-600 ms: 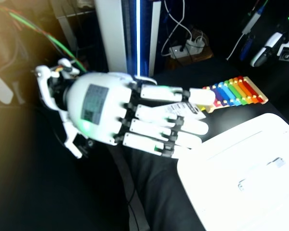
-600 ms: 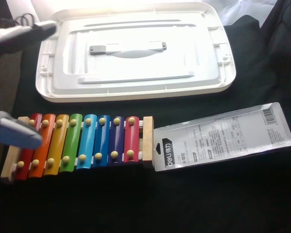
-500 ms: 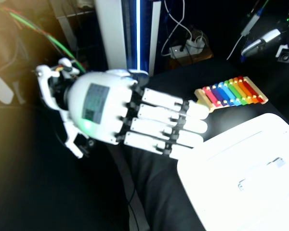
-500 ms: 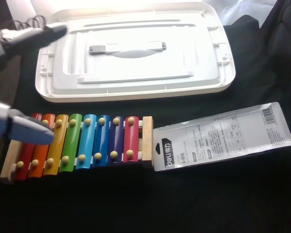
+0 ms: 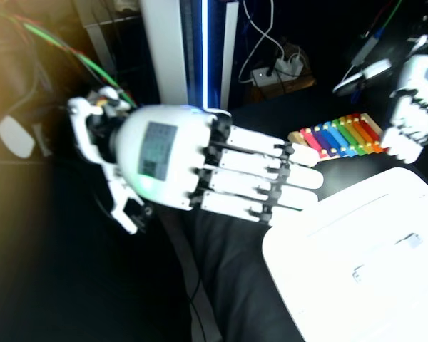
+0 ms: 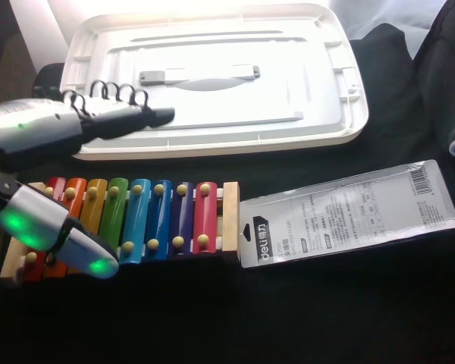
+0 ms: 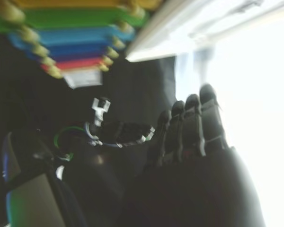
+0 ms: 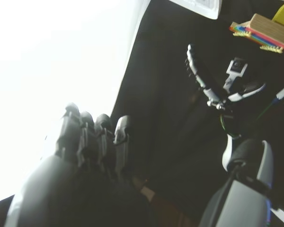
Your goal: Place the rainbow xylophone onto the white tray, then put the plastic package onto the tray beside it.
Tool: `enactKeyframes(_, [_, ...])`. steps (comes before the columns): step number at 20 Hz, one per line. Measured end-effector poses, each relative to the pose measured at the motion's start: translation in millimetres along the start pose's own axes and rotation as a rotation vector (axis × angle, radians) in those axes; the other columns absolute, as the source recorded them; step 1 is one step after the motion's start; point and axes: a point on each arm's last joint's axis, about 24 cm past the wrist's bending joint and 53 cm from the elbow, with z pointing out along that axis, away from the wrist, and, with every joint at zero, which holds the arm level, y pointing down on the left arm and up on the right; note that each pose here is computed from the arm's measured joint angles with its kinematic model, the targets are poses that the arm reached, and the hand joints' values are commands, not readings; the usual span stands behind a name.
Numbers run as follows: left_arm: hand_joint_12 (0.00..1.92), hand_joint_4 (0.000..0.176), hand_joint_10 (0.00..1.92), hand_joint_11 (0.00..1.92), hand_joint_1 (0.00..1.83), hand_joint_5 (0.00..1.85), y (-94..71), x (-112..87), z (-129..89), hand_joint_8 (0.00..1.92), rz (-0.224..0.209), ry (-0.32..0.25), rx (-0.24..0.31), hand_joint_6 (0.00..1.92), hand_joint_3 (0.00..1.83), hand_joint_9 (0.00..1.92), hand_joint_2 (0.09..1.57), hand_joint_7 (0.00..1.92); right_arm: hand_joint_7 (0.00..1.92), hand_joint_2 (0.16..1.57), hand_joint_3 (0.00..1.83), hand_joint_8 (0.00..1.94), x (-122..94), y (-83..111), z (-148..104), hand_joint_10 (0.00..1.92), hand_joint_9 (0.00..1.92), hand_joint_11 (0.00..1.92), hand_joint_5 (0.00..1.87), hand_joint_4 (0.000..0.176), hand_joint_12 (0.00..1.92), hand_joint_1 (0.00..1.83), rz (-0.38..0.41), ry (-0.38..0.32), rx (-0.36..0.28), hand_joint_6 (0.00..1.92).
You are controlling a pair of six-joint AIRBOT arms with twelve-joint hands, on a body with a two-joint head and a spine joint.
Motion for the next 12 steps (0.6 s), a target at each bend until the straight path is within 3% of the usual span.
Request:
enactKeyframes(5, [0.0, 0.0, 0.0, 0.0, 0.6, 0.0, -2.1, 16.7, 8.8, 0.0, 0.012, 0.064, 0.001, 0.0, 0.0, 0.0, 0.64, 0.0, 0.06, 0.71, 0.01, 0.0, -0.1, 1.9, 3.3, 0.0, 0.0, 0.0, 0.28, 0.0, 0.0, 0.92, 0.007, -0.006, -0.013, 0.0])
enactKeyframes(11, [0.0, 0.006, 0.0, 0.0, 0.57, 0.0, -2.2, 24.4, 22.2, 0.01, 0.027, 0.105, 0.01, 0.0, 0.0, 0.01, 0.62, 0.05, 0.02, 0.71, 0.0, 0.0, 3.7, 1.1, 4.0, 0.0, 0.0, 0.02, 0.22, 0.0, 0.01, 0.85, 0.01, 0.006, -0.012, 0.0])
enactKeyframes(12, [0.01, 0.01, 0.01, 0.03, 0.58, 0.0, -0.6, 28.5, 23.9, 0.01, 0.036, 0.117, 0.003, 0.0, 0.0, 0.02, 0.62, 0.05, 0.03, 0.72, 0.0, 0.0, 4.2, 1.1, 4.2, 0.0, 0.0, 0.01, 0.2, 0.015, 0.0, 0.85, 0.012, 0.007, -0.013, 0.0])
